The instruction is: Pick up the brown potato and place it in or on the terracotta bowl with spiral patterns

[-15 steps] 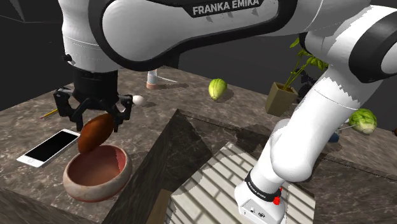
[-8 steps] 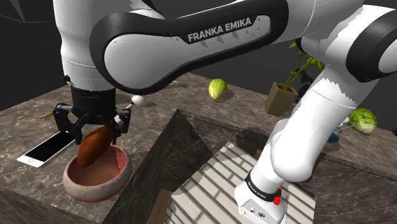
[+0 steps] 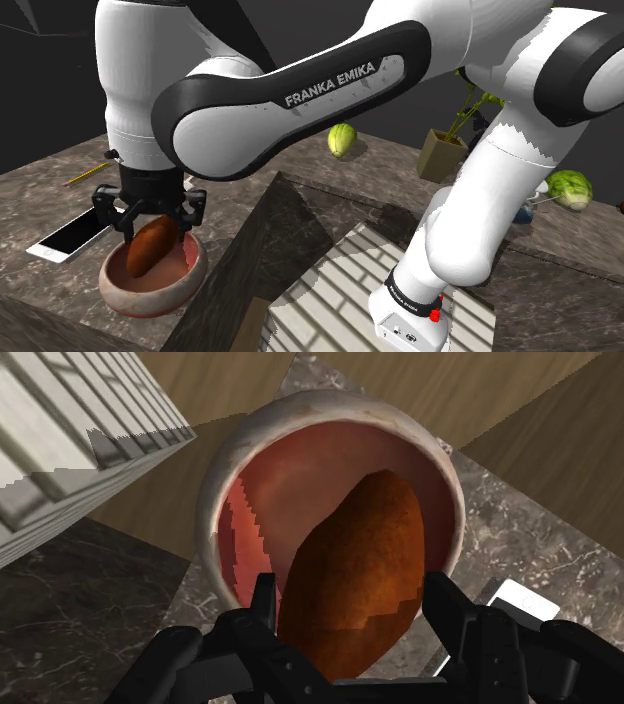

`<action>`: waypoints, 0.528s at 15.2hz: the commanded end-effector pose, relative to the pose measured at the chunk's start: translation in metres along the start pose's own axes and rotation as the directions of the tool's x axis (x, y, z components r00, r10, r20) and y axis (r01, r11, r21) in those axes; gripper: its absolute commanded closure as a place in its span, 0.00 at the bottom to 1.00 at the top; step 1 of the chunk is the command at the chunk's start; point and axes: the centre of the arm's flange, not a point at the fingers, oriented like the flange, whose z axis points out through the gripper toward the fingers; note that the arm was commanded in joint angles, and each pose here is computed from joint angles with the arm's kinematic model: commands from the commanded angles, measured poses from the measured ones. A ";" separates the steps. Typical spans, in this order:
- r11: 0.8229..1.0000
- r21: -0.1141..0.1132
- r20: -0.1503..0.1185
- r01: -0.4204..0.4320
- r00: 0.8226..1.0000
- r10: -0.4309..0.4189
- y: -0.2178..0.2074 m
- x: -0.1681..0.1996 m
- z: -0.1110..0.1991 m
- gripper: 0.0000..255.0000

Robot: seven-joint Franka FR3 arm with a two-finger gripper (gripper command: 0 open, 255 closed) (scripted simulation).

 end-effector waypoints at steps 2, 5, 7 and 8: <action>1.000 0.000 0.000 0.000 1.000 0.000 0.000 0.000 0.003 1.00; 1.000 0.000 0.000 0.000 1.000 0.000 0.000 0.000 0.003 1.00; 1.000 0.000 0.000 0.000 1.000 0.000 0.000 0.000 0.003 0.00; 1.000 0.000 0.000 0.000 1.000 0.000 0.000 0.000 0.003 0.00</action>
